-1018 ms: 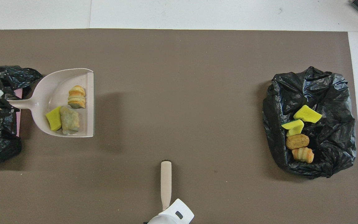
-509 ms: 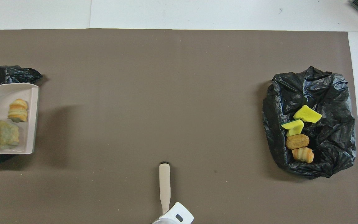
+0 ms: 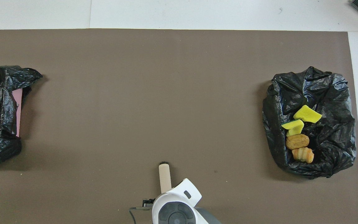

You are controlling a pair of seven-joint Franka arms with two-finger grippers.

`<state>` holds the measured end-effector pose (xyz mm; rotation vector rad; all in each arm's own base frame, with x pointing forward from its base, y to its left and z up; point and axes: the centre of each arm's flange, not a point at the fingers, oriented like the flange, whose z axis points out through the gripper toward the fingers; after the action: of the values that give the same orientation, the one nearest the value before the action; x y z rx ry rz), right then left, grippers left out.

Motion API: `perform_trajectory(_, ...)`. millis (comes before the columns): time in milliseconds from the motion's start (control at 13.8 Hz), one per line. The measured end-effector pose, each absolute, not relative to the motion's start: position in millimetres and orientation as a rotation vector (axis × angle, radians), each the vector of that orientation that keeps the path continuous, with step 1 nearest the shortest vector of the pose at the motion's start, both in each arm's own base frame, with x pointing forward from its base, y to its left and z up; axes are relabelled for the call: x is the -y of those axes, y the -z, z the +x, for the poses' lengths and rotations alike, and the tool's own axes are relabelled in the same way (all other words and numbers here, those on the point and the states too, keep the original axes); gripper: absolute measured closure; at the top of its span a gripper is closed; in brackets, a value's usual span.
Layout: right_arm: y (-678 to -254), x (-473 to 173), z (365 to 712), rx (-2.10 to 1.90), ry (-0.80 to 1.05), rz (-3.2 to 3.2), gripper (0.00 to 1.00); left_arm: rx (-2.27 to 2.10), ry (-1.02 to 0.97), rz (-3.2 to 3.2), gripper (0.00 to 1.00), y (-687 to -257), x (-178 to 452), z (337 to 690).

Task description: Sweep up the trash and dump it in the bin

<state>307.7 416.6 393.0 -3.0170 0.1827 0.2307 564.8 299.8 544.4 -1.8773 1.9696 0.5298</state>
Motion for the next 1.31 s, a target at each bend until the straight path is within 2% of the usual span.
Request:
perform_trajectory(73,-405,-409,323,-0.218,-0.230,-3.011,0.07,-1.949,-0.574,-1.828,0.68,-546,-299,568)
perform_trajectory(145,-418,-400,338,-0.236,-0.206,-3.004,0.01,-1.924,-0.616,-1.796,0.68,-547,-297,571)
perform_trajectory(436,-493,-343,394,-0.295,-0.108,-2.997,0.00,-1.771,-0.742,-1.722,0.68,-549,-280,582)
perform_trajectory(800,-585,-218,473,-0.275,-0.023,-3.022,0.00,-1.700,-0.831,-1.565,0.68,-566,-268,592)
perform_trajectory(1018,-614,-159,495,-0.275,0.030,-3.120,0.00,-1.657,-0.840,-1.528,0.68,-589,-269,592)
perform_trajectory(1309,-638,-135,508,-0.333,0.019,-3.181,0.00,-1.596,-0.878,-1.481,0.68,-604,-238,597)
